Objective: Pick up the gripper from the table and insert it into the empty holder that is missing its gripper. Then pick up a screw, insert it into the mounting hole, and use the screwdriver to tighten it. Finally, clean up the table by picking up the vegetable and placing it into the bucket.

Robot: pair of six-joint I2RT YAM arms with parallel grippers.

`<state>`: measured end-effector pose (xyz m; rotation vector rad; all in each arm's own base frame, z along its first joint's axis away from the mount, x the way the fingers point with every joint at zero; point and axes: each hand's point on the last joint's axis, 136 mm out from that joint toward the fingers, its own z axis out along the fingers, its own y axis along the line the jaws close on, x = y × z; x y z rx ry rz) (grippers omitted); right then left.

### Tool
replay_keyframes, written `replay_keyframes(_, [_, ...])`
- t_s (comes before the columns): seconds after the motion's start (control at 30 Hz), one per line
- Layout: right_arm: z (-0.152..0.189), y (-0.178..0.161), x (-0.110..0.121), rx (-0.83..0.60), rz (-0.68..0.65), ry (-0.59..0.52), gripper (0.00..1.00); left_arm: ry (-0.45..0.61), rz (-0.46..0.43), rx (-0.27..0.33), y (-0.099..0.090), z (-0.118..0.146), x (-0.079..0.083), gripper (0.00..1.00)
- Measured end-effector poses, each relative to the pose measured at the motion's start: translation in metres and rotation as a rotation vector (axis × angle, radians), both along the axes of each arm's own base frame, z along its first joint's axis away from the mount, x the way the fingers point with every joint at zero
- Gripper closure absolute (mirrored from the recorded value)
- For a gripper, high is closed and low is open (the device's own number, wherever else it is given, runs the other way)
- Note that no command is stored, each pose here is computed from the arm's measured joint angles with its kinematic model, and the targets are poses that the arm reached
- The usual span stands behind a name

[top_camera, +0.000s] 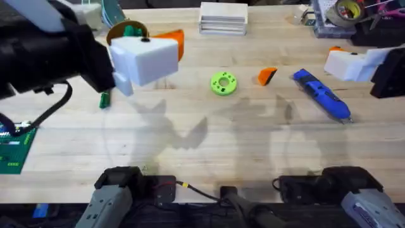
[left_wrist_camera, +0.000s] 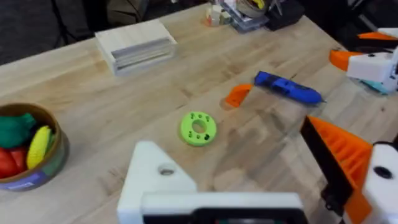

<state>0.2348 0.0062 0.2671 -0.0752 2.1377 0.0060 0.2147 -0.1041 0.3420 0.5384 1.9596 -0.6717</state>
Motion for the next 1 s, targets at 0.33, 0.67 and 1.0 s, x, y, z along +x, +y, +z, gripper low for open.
replay_keyframes(0.33, [0.0, 0.0, 0.0, 0.0, 0.0, 0.0, 0.017, 0.002, -0.024, -0.015, -0.004, 0.001, -0.003, 0.008])
replay_keyframes(0.67, [0.0, 0.0, 0.0, 0.0, 0.0, 0.0, 0.017, -0.247, -0.124, 0.082, -0.025, 0.028, 0.005, 0.007])
replay_keyframes(1.0, [0.0, 0.0, 0.0, 0.0, 0.0, 0.0, 0.016, -0.505, -0.239, 0.138, -0.055, 0.0, -0.003, 0.008])
